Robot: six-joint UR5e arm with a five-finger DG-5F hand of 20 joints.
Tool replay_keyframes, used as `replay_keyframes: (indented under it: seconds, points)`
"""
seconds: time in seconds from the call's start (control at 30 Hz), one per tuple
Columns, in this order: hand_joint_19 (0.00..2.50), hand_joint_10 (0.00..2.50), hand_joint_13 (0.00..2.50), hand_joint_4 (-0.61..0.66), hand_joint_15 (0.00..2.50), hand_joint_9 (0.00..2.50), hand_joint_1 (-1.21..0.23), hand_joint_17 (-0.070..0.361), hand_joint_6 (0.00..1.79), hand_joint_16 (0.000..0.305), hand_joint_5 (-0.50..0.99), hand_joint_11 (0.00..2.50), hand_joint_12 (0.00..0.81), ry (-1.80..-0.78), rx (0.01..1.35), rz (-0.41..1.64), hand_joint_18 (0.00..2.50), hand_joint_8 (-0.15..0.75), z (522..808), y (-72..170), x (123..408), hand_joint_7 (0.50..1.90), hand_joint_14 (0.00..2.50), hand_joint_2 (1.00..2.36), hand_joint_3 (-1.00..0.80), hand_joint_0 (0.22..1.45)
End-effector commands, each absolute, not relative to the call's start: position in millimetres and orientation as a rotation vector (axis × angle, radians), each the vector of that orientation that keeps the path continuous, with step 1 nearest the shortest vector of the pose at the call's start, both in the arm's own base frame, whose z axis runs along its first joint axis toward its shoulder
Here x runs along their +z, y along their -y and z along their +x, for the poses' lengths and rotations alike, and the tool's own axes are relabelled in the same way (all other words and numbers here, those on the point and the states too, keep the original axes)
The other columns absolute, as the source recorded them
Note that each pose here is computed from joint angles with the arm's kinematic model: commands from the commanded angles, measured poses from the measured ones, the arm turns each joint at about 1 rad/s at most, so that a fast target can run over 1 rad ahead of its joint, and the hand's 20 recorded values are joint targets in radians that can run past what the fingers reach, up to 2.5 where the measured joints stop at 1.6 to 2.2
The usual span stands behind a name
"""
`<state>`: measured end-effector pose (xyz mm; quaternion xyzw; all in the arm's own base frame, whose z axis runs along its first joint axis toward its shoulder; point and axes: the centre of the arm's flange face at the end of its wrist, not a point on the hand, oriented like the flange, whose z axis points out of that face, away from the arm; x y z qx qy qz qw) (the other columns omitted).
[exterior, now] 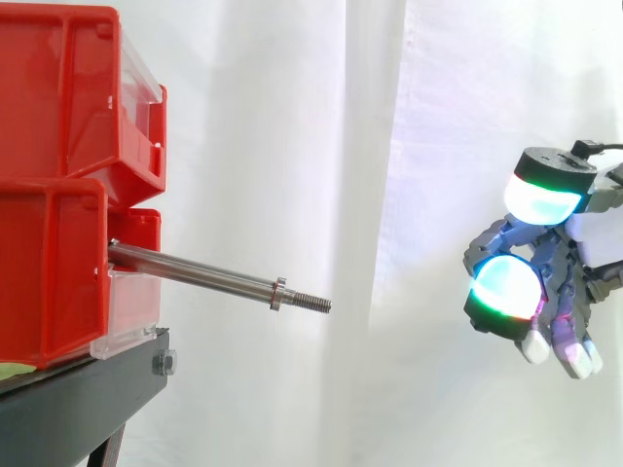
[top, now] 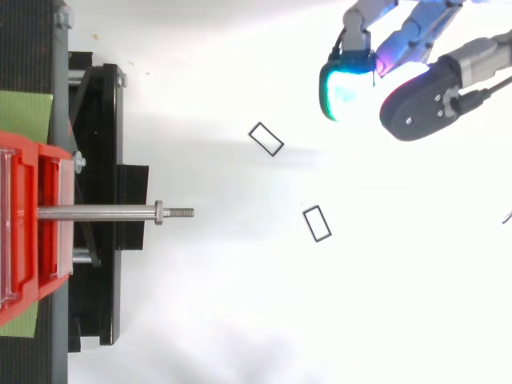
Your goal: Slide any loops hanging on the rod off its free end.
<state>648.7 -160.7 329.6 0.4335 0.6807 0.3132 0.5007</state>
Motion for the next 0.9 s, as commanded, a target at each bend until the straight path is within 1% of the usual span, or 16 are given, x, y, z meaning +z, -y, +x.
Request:
replay_keyframes:
  seconds: [0.0,0.07,0.17,0.3,0.37,0.53,0.6,0.77,0.87]
  points:
    - [0.45,0.01,1.01,0.20,0.27,0.93,-0.39,0.116,0.59,0.051,-0.13,0.26,0.315,-1.628,0.736,1.087,0.98,0.313,645.2,162.8,340.3,1.13,0.01,1.00,-0.50,0.47]
    - [0.46,0.01,1.01,0.20,0.27,0.92,-0.39,0.113,0.56,0.050,-0.13,0.26,0.310,-1.623,0.736,1.107,0.97,0.306,645.5,163.6,342.5,1.18,0.01,1.00,-0.50,0.48]
    - [0.48,0.01,0.99,0.18,0.28,0.92,-0.44,0.108,0.53,0.048,-0.13,0.27,0.304,-1.593,0.720,1.155,0.95,0.297,645.1,166.4,348.4,1.23,0.01,1.00,-0.50,0.51]
    - [0.49,0.01,0.98,0.16,0.29,0.91,-0.49,0.105,0.53,0.047,-0.13,0.26,0.292,-1.550,0.611,1.256,0.93,0.288,639.4,174.2,349.2,1.25,0.01,1.01,-0.44,0.54]
    - [0.48,0.01,0.98,0.15,0.28,0.91,-0.49,0.105,0.52,0.047,-0.13,0.27,0.291,-1.545,0.585,1.270,0.92,0.285,638.4,174.8,351.8,1.26,0.01,1.01,-0.40,0.54]
    - [0.49,0.01,0.98,0.16,0.29,0.91,-0.48,0.106,0.52,0.047,-0.12,0.25,0.292,-1.535,0.576,1.271,0.91,0.285,640.9,171.7,361.1,1.24,0.01,1.01,-0.40,0.54]
    - [0.50,0.01,0.97,0.16,0.29,0.90,-0.45,0.104,0.50,0.046,-0.12,0.25,0.287,-1.537,0.573,1.273,0.90,0.278,640.5,171.8,360.9,1.27,0.01,1.01,-0.36,0.55]
    - [0.52,0.01,0.96,0.17,0.29,0.89,-0.43,0.105,0.50,0.047,-0.13,0.24,0.288,-1.525,0.534,1.294,0.87,0.274,638.4,173.5,361.1,1.18,0.01,1.01,-0.32,0.54]
    - [0.51,0.01,0.95,0.17,0.29,0.88,-0.42,0.106,0.50,0.047,-0.13,0.23,0.290,-1.505,0.505,1.309,0.87,0.270,637.6,174.9,361.4,1.16,0.01,1.01,-0.33,0.54]
